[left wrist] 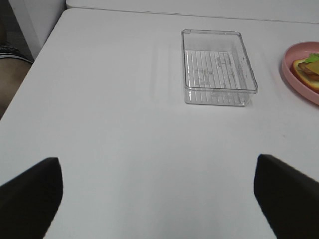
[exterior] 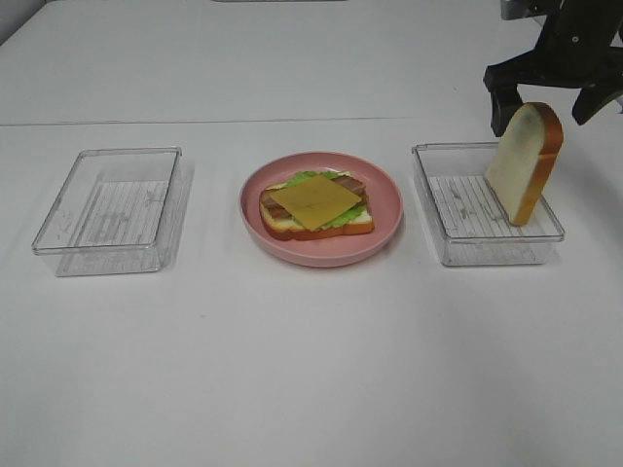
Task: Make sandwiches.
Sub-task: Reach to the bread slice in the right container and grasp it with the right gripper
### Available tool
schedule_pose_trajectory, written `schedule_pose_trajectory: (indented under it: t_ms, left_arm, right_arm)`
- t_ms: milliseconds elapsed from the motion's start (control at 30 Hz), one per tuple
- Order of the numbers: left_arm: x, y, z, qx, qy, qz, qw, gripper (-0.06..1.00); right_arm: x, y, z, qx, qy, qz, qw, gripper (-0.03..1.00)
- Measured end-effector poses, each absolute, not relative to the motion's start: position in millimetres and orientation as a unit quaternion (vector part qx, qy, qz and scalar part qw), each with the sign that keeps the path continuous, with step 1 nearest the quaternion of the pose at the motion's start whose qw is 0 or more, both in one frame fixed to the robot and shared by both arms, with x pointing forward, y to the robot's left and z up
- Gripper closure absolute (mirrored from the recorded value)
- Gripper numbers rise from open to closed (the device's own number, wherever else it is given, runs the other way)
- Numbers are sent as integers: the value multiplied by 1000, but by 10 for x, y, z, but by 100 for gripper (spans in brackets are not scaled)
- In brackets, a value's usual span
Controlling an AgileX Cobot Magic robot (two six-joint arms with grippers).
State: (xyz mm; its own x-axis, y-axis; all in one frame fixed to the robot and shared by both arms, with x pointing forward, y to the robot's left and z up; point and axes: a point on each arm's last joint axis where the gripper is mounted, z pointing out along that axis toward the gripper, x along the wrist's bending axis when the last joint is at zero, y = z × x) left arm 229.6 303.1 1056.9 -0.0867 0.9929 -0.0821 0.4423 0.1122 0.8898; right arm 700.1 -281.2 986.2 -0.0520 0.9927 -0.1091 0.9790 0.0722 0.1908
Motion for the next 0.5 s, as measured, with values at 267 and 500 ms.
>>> schedule_pose_trajectory:
  t_ms: [267,500]
  left_arm:
    - [2296,3031,10569,559,642,362,380,-1]
    - [2296,3031,10569,559,642,362,380,-1]
  right_arm:
    - [7026,-2791,9731,682,725,31,89,13]
    - [7026,-2778,9726,684,724,36,84,75]
